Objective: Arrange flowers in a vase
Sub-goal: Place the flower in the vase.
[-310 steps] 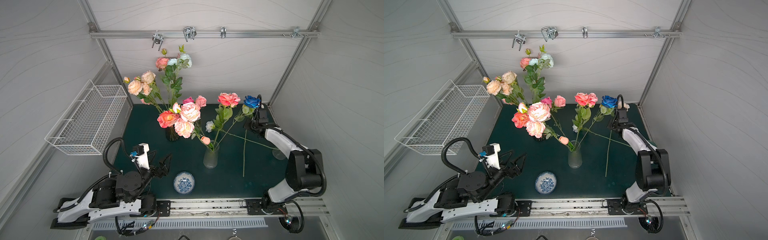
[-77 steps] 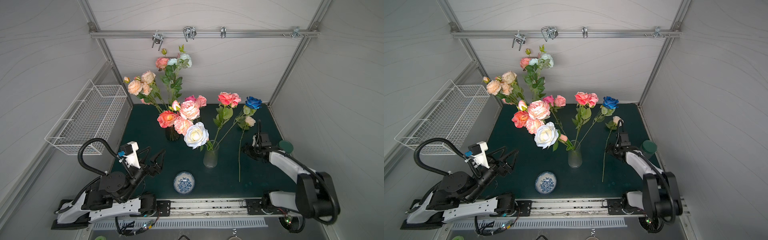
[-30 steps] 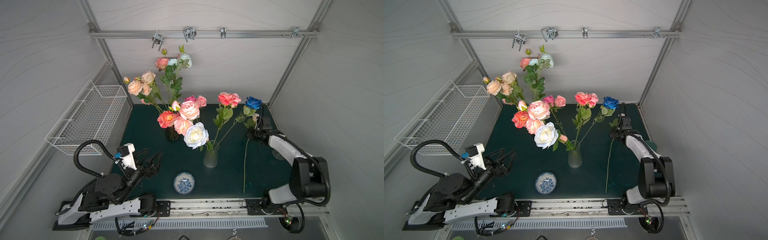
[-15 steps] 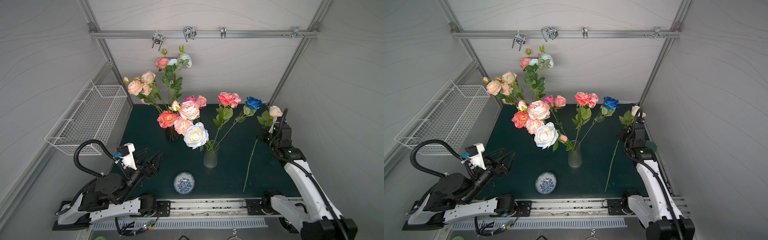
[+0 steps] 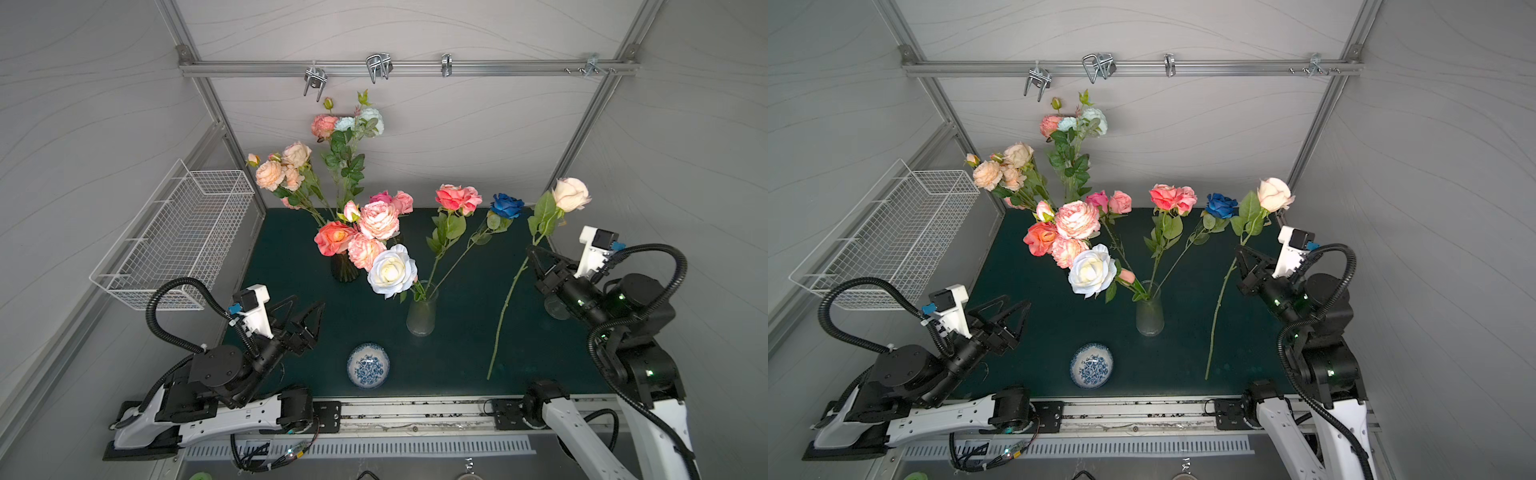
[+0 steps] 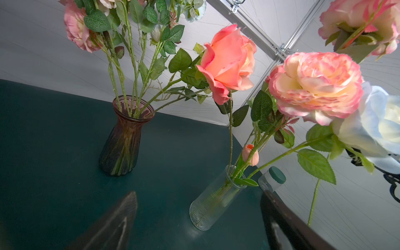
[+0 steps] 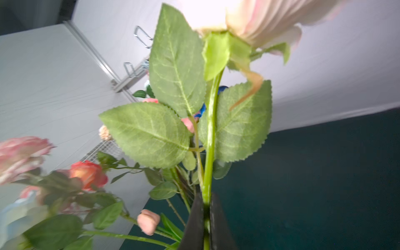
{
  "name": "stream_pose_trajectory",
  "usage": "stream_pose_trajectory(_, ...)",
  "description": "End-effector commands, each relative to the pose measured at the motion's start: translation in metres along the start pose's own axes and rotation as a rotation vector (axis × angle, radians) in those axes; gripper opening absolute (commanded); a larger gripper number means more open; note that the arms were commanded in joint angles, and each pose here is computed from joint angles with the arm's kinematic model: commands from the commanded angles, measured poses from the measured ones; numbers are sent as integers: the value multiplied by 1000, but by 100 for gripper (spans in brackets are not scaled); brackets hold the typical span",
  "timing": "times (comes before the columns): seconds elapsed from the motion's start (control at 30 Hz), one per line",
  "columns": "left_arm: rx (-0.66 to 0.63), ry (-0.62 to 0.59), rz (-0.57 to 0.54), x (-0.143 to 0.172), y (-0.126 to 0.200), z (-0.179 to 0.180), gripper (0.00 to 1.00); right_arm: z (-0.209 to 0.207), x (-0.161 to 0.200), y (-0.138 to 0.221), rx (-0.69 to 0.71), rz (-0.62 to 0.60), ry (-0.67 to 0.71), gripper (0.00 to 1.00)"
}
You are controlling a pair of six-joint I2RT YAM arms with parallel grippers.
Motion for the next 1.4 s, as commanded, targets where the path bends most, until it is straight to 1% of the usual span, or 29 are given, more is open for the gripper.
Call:
stream_pose_trajectory(0.0, -21, 37, -33, -12, 3, 1, 91, 59, -42, 11, -315, -64, 49, 0)
stream_pose_trajectory(0.13, -30, 42, -42, -13, 3, 3, 91, 94, -81, 7, -483, -141, 105, 0)
stream_pose_trajectory(0.23, -36, 38, -46, -13, 2, 2, 91, 114, -96, -8, -560, -192, 165, 0)
stream_pose_trajectory(0.33, -41, 33, -45, -14, 2, 1, 91, 143, -94, -26, -633, -235, 266, 0)
stream_pose_trajectory(0.43, -49, 33, -42, -13, 1, 2, 91, 166, -87, -48, -673, -268, 335, 0)
stream_pose_trajectory(0.6, -52, 36, -36, -12, 2, 3, 91, 174, -89, -80, -664, -326, 360, 0)
stream_pose_trajectory(0.87, -58, 36, -37, -12, 3, 6, 91, 172, -79, -112, -636, -313, 372, 0)
stream_pose_trajectory(0.93, -57, 36, -37, -12, 3, 5, 91, 171, -76, -117, -631, -304, 365, 0)
stream_pose_trajectory(1.13, -56, 38, -39, -15, 5, 7, 91, 175, -79, -117, -649, -285, 353, 0)
stream_pose_trajectory(1.3, -55, 46, -43, -13, 5, 9, 91, 165, -60, -119, -623, -239, 341, 0)
stream_pose_trajectory(1.37, -56, 46, -44, -13, 5, 9, 91, 159, -47, -121, -612, -216, 335, 0)
Point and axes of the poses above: each gripper's point midway between its finger pads, its own y axis back along the fingers, its own z axis along the line the jaws close on, x = y × z, the point moved 4 cm from there along y, back along the fingers, and after that the axes turned 8 degrees about y, right-handed, at the moved point
